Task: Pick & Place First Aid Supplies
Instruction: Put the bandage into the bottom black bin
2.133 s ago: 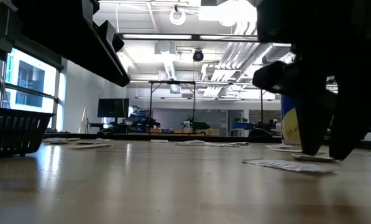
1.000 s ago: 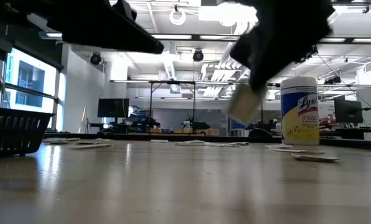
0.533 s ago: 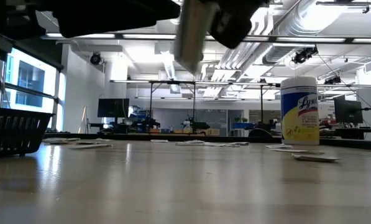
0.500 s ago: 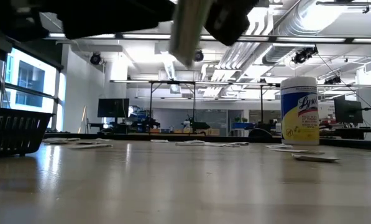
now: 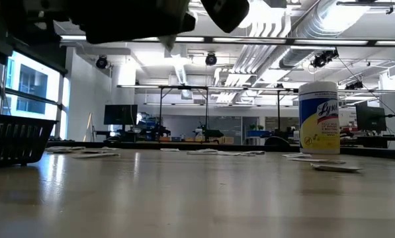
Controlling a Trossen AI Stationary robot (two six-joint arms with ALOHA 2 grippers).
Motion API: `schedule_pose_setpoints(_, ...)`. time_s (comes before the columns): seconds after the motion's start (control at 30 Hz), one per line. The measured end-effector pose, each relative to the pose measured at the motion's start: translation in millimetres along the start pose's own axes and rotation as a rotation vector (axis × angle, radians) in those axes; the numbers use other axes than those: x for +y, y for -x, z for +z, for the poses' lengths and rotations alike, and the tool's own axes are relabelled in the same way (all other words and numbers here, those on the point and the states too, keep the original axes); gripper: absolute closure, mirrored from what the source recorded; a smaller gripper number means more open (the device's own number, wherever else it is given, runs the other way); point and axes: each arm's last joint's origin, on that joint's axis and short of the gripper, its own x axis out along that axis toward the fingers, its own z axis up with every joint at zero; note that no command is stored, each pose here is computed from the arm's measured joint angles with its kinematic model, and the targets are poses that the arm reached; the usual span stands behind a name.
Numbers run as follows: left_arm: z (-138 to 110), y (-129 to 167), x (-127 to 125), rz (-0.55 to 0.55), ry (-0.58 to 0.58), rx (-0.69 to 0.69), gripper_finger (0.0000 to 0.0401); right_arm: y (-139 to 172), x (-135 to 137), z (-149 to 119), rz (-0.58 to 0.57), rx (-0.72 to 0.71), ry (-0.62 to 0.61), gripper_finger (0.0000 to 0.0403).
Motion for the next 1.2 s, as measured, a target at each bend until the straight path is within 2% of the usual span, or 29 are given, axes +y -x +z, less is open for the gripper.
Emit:
schedule_pose_setpoints(0.07,-0.5,0.0,0.0,0.004,0.053,0.007,0.0359,0.0,-0.8,-0.5,-0.025,0.003,0.015,0.0396)
schedule_pose_setpoints(0.13,-0.8,0.0,0.5,0.027,0.098,0.018,0.0388,0.1,-1.9,-0.4,-0.064,-0.002,0.023,0.0394)
schedule_pose_setpoints(0.27,-2.7,0.8,-0.7,0.071,0.133,0.063,0.0392,0.3,0.3,-0.7,-0.098,-0.005,0.042,0.0379)
schedule_pose_setpoints(0.37,-1.7,7.3,-2.5,0.097,0.158,0.123,0.0397,2.9,5.8,0.0,-0.111,-0.007,0.073,0.0353)
schedule_pose_setpoints(0.47,4.1,21.6,-6.7,0.106,0.169,0.2,0.04,9.1,12.0,2.7,-0.176,-0.02,0.09,0.0322)
schedule_pose_setpoints(0.6,24.4,46.0,-16.5,0.017,0.239,0.337,0.04,16.4,17.7,5.0,-0.254,-0.029,0.1,0.0287)
schedule_pose_setpoints(0.77,50.5,70.0,-29.5,-0.096,0.315,0.476,0.04,17.4,18.4,5.2,-0.272,-0.03,0.114,0.0261)
schedule_pose_setpoints(0.9,68.6,90.5,-41.7,-0.237,0.456,0.613,0.0401,17.4,13.9,4.7,-0.285,-0.023,0.072,0.025)
schedule_pose_setpoints(1.03,85.0,111.9,-51.5,-0.253,0.568,0.721,0.0401,17.5,12.3,4.6,-0.295,-0.019,0.077,0.0243)
schedule_pose_setpoints(1.2,90.0,122.5,-64.0,-0.201,0.581,0.713,0.0401,17.5,9.4,4.8,-0.303,-0.016,0.075,0.0242)
